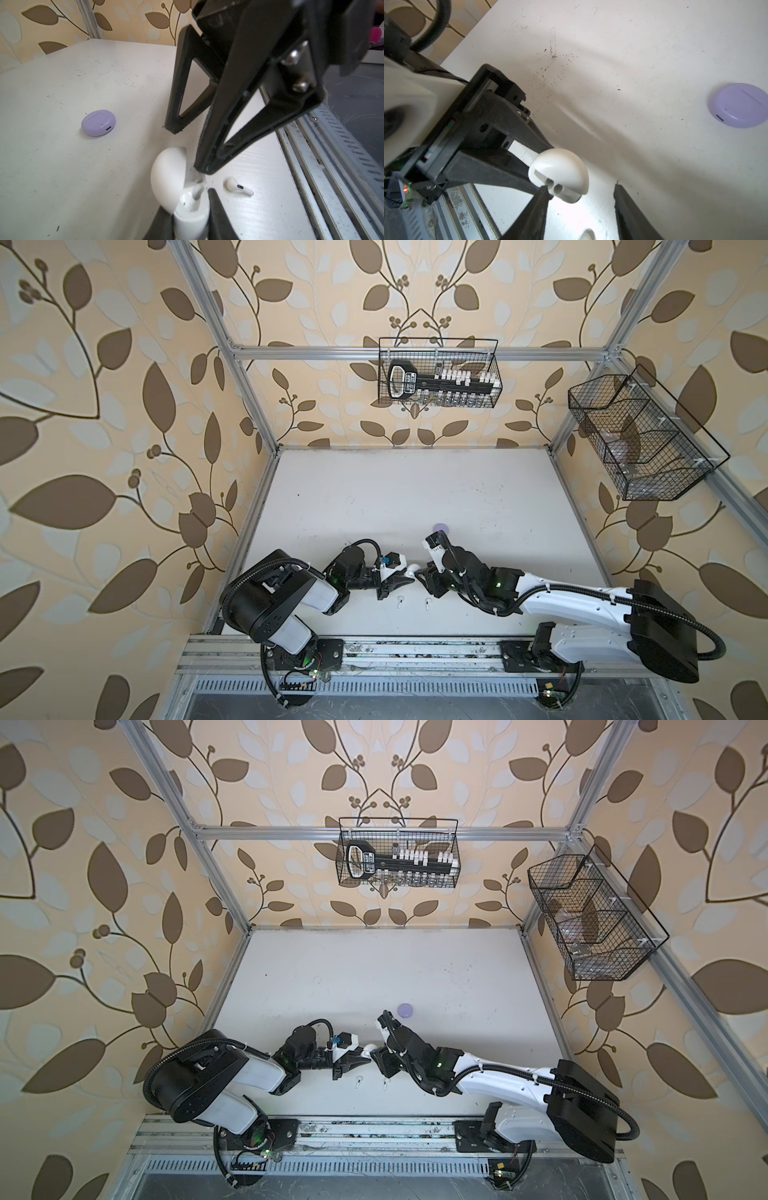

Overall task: Insert wireless bluetooth earbuds into charging case
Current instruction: Open the charging case.

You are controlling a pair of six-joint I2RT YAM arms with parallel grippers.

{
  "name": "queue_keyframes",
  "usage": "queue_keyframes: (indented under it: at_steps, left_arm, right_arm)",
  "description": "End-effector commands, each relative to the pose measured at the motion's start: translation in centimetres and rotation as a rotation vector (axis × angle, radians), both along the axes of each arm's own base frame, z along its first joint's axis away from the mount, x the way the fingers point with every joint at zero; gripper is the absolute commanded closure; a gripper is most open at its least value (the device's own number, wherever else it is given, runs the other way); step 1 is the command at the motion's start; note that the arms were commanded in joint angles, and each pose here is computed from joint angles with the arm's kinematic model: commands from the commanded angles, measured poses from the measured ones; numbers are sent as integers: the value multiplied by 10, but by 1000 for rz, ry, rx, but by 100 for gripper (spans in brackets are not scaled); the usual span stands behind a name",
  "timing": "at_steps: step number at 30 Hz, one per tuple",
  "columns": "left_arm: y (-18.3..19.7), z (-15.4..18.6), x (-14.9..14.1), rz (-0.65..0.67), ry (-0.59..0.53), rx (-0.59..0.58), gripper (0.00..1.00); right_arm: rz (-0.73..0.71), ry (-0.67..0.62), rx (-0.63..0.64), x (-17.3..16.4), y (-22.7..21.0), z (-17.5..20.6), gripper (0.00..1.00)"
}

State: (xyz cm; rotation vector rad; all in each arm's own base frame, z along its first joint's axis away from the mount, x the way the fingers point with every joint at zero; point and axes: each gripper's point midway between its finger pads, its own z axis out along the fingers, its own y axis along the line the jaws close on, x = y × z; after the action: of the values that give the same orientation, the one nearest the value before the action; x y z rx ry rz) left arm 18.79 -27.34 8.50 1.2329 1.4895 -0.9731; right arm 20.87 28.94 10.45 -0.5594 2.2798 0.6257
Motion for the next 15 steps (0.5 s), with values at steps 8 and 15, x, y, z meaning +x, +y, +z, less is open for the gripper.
queue_keyframes:
  at_steps: [8, 15]
  left_arm:
    - [-5, 18, -12, -73, -50, -57, 90]
    - [-5, 18, -16, -97, -45, -55, 90]
  right_arm:
    - [77, -7, 17, 3, 14, -1, 53]
    - [130, -26, 39, 1, 22, 5, 58]
